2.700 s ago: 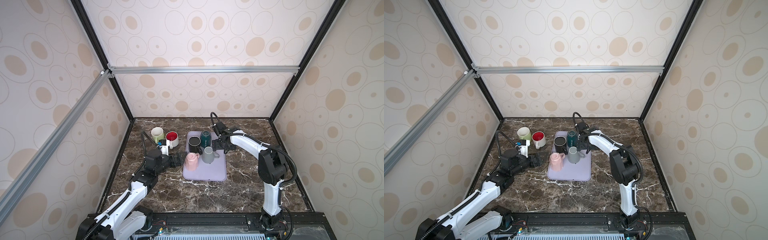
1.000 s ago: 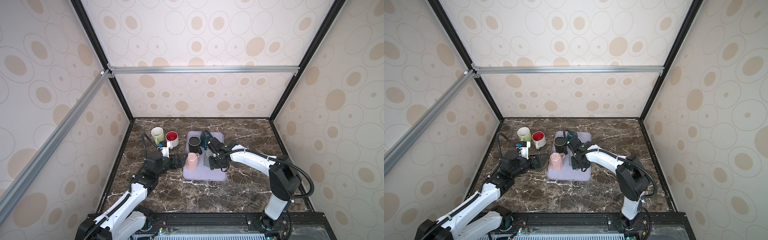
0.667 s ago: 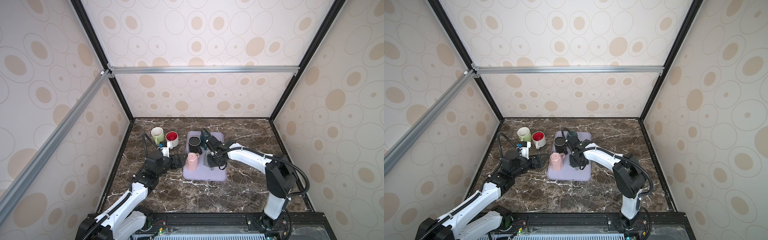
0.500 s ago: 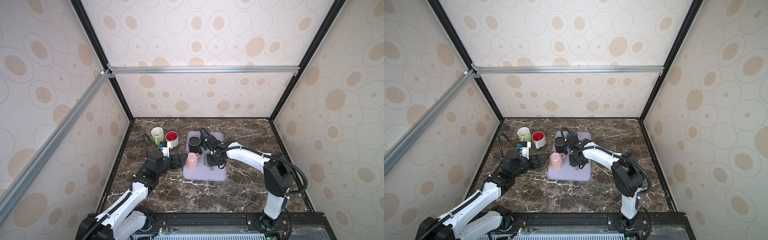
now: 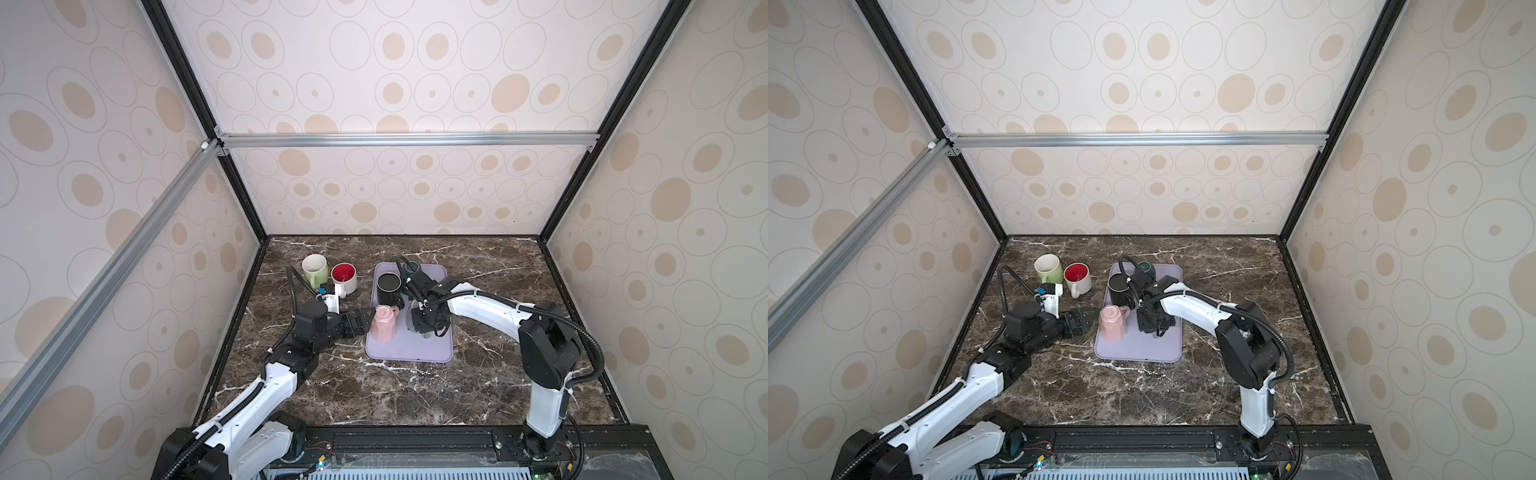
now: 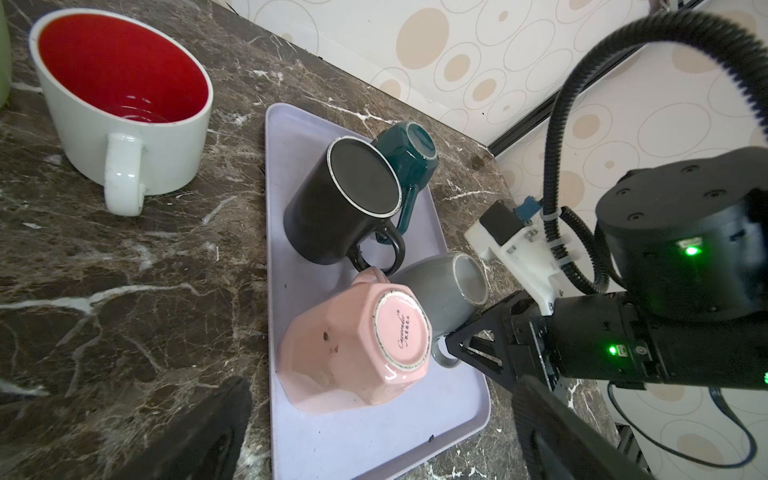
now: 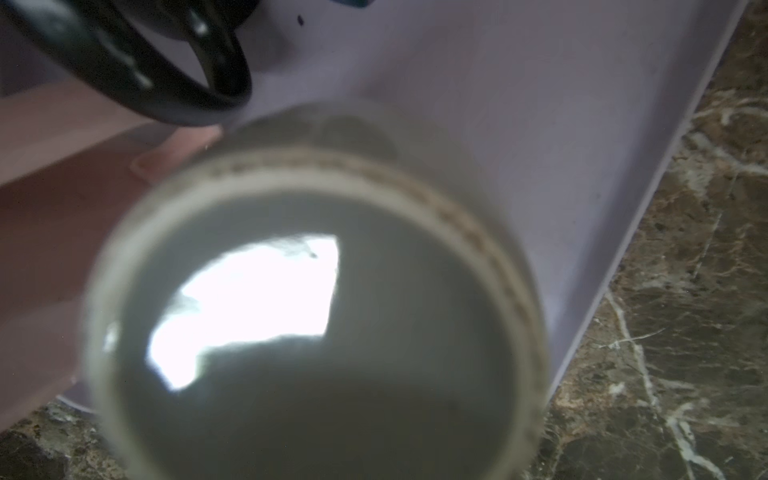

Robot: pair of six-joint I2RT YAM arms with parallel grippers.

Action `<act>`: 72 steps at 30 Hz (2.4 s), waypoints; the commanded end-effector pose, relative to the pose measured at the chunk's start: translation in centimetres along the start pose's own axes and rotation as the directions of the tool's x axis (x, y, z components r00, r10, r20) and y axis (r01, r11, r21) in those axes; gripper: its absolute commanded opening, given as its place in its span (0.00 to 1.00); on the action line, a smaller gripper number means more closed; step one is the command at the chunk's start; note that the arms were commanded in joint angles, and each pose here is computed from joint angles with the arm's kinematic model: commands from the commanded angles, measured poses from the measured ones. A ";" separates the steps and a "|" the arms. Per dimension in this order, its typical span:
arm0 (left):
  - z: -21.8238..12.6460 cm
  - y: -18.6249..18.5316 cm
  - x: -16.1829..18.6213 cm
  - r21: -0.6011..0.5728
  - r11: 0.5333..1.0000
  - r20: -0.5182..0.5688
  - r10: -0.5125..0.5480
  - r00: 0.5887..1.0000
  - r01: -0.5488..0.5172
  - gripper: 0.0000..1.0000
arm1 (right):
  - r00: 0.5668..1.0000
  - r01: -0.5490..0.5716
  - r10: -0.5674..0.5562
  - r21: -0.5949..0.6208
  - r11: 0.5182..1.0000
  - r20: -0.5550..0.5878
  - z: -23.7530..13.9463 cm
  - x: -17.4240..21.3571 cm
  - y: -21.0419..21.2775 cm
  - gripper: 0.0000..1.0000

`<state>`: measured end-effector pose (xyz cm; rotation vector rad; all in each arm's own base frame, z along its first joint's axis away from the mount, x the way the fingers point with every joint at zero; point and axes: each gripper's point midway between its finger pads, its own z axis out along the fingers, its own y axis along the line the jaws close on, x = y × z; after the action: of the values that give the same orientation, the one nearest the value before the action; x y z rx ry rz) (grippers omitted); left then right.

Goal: Turn the mug right side up
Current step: 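Lower the right gripper onto the grey mug and grasp its rim, then lift the grey mug with the right gripper toward the left gripper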

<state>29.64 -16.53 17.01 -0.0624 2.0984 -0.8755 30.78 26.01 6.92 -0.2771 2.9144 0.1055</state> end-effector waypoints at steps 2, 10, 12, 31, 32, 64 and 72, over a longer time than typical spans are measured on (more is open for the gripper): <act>0.1 -0.7 -0.6 0.022 1.000 0.021 -0.001 1.000 0.000 0.98 | 1.000 0.015 -0.015 0.028 0.999 -0.017 0.2 0.1 -0.1 0.25; 0.1 -0.5 -0.5 0.019 1.000 0.020 -0.002 1.000 0.002 0.98 | 1.000 0.020 -0.019 0.032 0.999 -0.019 0.3 0.0 0.0 0.19; 0.1 -0.5 -0.5 0.019 1.000 0.020 -0.001 1.000 0.001 0.98 | 1.000 0.021 -0.020 0.041 0.999 -0.021 0.4 0.0 -0.2 0.18; 0.2 -0.2 -0.3 0.010 1.000 0.016 -0.003 1.000 0.003 0.98 | 0.999 0.031 -0.027 0.100 0.995 -0.037 0.8 0.3 -1.2 0.13; 0.2 -0.2 -0.2 0.009 1.000 0.015 -0.004 1.000 0.003 0.98 | 0.999 0.031 -0.028 0.101 0.994 -0.037 0.8 0.3 -1.3 0.11; 0.3 0.1 0.0 0.005 1.000 0.013 -0.008 1.000 0.008 0.98 | 0.999 0.046 -0.047 0.032 0.998 0.015 -0.3 0.3 -0.6 0.00; 0.2 -0.2 -0.1 0.014 1.000 0.017 -0.004 1.000 0.003 0.98 | 0.999 0.042 -0.042 0.001 0.999 0.034 -1.1 0.3 -0.3 0.00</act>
<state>29.59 -16.44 16.34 -0.0697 2.1071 -0.8710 31.02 25.69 6.80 -0.3243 2.8819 0.0711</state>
